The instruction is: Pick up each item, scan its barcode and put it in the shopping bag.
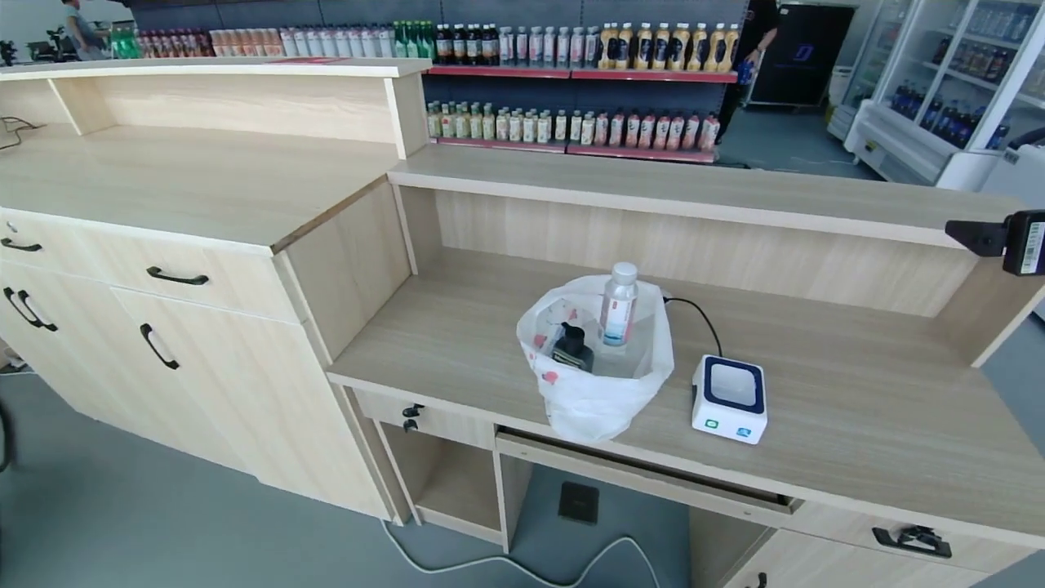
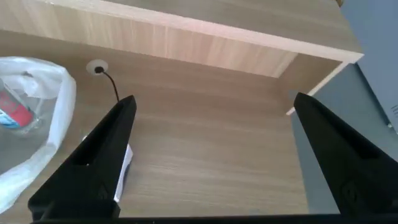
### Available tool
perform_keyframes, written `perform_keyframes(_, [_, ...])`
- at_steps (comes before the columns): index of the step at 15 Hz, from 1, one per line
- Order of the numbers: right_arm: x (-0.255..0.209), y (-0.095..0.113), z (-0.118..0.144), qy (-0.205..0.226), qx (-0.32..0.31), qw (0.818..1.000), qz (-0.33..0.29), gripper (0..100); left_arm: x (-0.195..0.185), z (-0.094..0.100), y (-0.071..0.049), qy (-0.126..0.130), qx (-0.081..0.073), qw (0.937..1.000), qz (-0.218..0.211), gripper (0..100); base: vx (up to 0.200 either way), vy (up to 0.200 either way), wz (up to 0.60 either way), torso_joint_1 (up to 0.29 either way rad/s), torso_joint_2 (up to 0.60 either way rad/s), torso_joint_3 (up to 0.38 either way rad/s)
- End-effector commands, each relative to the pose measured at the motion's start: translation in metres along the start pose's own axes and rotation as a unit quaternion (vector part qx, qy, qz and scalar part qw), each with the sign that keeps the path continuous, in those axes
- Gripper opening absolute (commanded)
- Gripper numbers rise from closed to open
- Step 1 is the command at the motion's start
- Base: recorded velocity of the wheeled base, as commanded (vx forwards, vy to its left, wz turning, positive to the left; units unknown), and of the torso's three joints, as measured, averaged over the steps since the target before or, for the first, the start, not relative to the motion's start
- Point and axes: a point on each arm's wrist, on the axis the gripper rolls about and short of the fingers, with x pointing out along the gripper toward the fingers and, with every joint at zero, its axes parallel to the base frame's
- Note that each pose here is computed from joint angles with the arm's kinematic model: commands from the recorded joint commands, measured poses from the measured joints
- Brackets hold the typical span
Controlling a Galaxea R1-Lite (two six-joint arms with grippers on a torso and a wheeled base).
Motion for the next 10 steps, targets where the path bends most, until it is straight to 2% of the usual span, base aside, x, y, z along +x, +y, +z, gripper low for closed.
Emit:
perform_keyframes(1, [-0.023,-0.005,-0.007,0.0,0.002,1.0,-0.011,100,0.0,0.0,0.0,0.0,0.0,1.0,0.0,100,0.0,0.0,-0.6,0.002,0.0,0.002])
perform_keyframes(3, [-0.032,-0.006,-0.014,0.002,0.009,1.0,-0.015,100,0.0,0.0,0.0,0.0,0.0,1.0,0.0,100,0.0,0.0,-0.6,0.0,0.0,0.007])
perform_keyframes(5, [-0.047,-0.004,-0.028,-0.001,0.048,0.999,-0.019,100,0.0,0.0,0.0,0.0,0.0,1.0,0.0,100,0.0,0.0,0.0,0.0,0.0,0.0])
perform_keyframes(8, [-0.091,0.006,-0.098,0.014,0.065,0.997,-0.028,100,0.0,0.0,0.0,0.0,0.0,1.0,0.0,100,0.0,0.0,0.0,0.0,0.0,0.0])
perform_keyframes(10, [-0.125,0.021,-0.145,0.007,0.081,0.997,0.005,100,0.0,0.0,0.0,0.0,0.0,1.0,0.0,100,0.0,0.0,0.0,0.0,0.0,0.0])
